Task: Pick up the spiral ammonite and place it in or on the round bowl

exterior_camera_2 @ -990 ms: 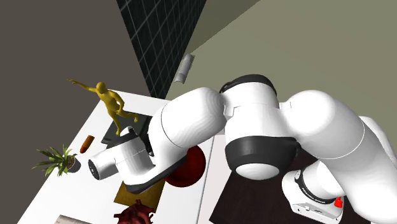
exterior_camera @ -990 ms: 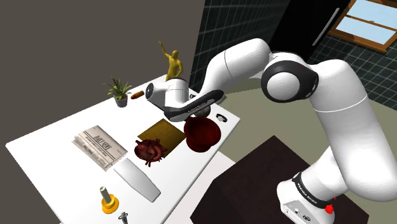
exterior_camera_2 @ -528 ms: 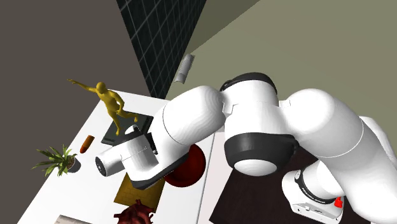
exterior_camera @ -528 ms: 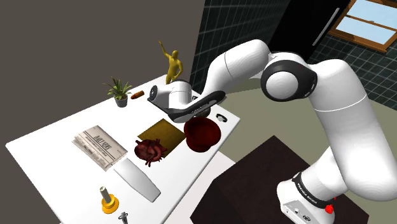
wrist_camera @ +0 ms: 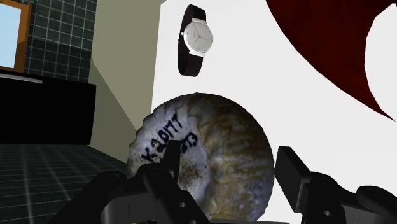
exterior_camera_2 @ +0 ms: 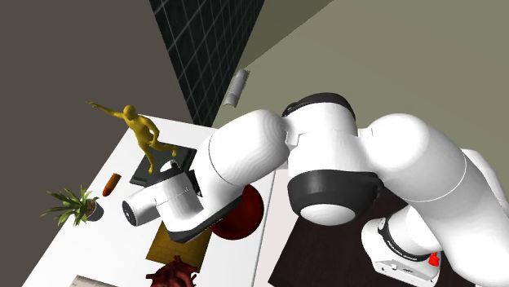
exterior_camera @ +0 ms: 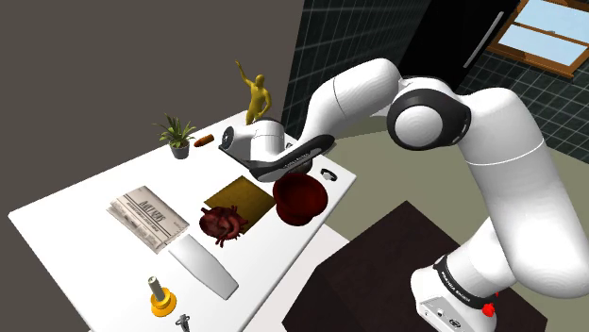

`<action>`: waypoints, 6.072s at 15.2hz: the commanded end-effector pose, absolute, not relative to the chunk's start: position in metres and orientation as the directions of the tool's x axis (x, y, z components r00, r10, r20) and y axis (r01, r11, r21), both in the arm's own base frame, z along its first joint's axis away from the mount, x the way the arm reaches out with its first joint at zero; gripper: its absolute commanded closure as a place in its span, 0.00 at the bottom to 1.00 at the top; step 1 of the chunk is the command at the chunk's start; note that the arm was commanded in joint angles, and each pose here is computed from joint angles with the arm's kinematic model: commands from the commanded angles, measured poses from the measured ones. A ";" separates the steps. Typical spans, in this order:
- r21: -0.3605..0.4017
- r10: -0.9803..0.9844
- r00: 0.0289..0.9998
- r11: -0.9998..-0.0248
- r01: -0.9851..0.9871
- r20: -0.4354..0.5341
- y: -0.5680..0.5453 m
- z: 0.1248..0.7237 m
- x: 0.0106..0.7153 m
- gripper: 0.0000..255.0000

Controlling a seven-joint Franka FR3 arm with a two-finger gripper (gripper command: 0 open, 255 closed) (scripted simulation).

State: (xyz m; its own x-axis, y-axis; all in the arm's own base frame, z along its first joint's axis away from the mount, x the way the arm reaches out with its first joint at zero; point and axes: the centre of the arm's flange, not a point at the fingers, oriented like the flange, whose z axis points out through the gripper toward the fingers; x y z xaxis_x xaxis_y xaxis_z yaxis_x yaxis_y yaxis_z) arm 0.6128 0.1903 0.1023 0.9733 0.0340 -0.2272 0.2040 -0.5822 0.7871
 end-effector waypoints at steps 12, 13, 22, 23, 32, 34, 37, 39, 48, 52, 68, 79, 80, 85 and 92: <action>0.787 0.034 0.973 -0.582 0.204 -0.227 0.190 0.133 0.613 1.00; 0.787 0.034 0.973 -0.582 0.204 -0.227 0.190 0.139 0.613 1.00; 0.787 0.034 0.973 -0.582 0.204 -0.227 0.190 0.186 0.613 1.00; 0.787 0.034 0.973 -0.582 0.204 -0.227 0.190 0.192 0.613 1.00; 0.787 0.034 0.973 -0.582 0.204 -0.227 0.190 0.239 0.613 1.00; 0.787 0.034 0.973 -0.582 0.204 -0.227 0.190 0.250 0.613 1.00; 0.787 0.034 0.973 -0.582 0.204 -0.227 0.190 0.265 0.613 1.00; 0.787 0.034 0.973 -0.582 0.204 -0.227 0.198 0.270 0.603 1.00; 0.787 0.034 0.973 -0.582 0.204 -0.227 0.273 0.275 0.511 1.00; 0.787 0.034 0.973 -0.582 0.204 -0.227 0.307 0.277 0.470 1.00; 0.787 0.034 0.973 -0.582 0.204 -0.227 0.331 0.210 0.440 1.00; 0.787 0.034 0.973 -0.582 0.204 -0.227 0.331 0.200 0.440 0.00; 0.787 0.034 0.973 -0.582 0.204 -0.227 0.331 0.200 0.440 0.00; 0.787 0.034 0.973 -0.582 0.204 -0.227 0.342 0.207 0.441 0.00; 0.787 0.034 0.973 -0.582 0.204 -0.227 0.372 0.228 0.445 0.00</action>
State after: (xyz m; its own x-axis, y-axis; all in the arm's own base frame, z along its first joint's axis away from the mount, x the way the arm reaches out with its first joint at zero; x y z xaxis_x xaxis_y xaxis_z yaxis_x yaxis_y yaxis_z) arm 0.4451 0.3713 0.2279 0.9732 0.0344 -0.2272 0.2042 -0.5824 0.7869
